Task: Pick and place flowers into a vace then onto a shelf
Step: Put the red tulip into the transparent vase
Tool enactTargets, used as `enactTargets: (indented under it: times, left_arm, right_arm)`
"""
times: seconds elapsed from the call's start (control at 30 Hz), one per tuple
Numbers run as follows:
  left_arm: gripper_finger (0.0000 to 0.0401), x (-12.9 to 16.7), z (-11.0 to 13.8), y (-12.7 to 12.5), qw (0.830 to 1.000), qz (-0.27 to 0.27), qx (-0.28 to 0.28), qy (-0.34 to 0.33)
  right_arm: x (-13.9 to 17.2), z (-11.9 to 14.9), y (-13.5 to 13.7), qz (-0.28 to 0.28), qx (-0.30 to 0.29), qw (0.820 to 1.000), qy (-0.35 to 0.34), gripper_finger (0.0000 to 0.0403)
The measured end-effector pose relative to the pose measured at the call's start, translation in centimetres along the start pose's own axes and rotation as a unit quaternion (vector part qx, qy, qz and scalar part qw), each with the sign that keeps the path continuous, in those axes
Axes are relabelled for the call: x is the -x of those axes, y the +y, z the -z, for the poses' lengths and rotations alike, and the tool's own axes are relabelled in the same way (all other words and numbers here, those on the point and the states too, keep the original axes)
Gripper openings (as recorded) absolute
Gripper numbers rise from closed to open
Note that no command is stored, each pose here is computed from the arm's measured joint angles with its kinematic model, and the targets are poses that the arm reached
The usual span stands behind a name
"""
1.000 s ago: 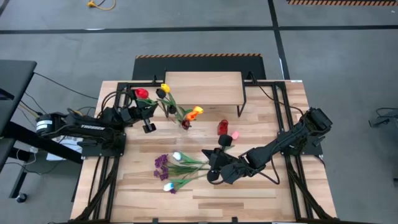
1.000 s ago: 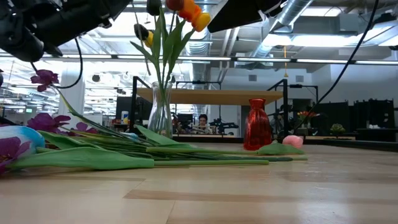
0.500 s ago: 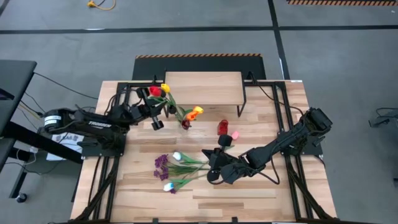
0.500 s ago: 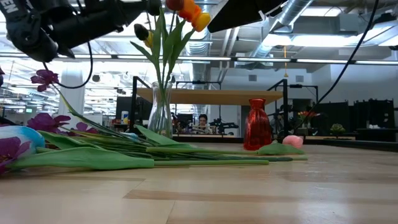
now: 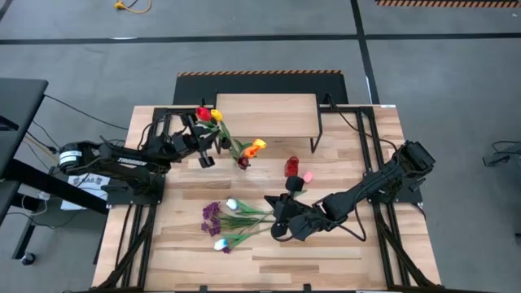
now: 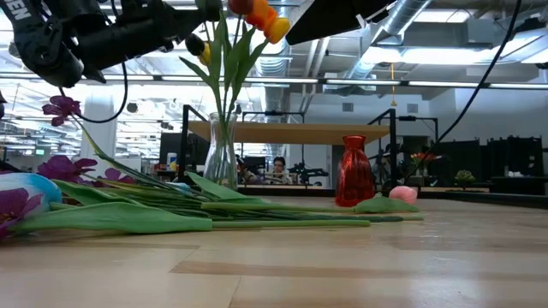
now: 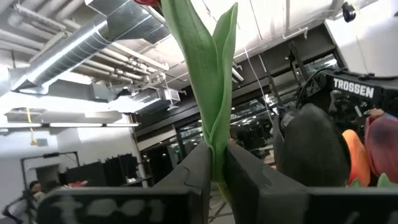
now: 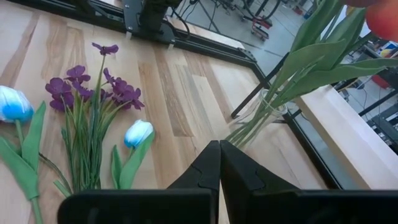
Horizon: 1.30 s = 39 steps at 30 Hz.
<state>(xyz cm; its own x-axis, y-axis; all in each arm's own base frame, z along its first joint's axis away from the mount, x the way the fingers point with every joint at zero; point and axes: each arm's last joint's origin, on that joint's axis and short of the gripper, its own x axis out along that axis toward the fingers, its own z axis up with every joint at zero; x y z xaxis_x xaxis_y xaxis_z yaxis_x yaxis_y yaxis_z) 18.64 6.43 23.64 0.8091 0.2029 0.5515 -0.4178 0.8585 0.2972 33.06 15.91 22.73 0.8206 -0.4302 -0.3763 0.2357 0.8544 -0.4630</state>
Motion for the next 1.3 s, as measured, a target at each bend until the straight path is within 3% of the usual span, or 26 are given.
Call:
enactTargets:
  times: [0.43,0.87,1.3]
  left_arm:
    - [0.0074,0.1,0.0,-1.1,0.998,0.032,0.039,0.043]
    - [0.0137,1.2,-2.7,-1.4,0.994,0.043,0.052,0.087]
    - [0.0180,0.1,-4.6,-1.9,0.976,0.070,0.053,0.199]
  right_arm:
    - [0.4,0.0,0.3,-0.006,0.001,1.000,-0.003,0.0001]
    - [0.8,-0.1,0.6,-0.011,-0.001,1.000,-0.009,0.0001]
    - [0.8,-0.1,0.6,-0.011,-0.016,1.000,-0.009,0.0001]
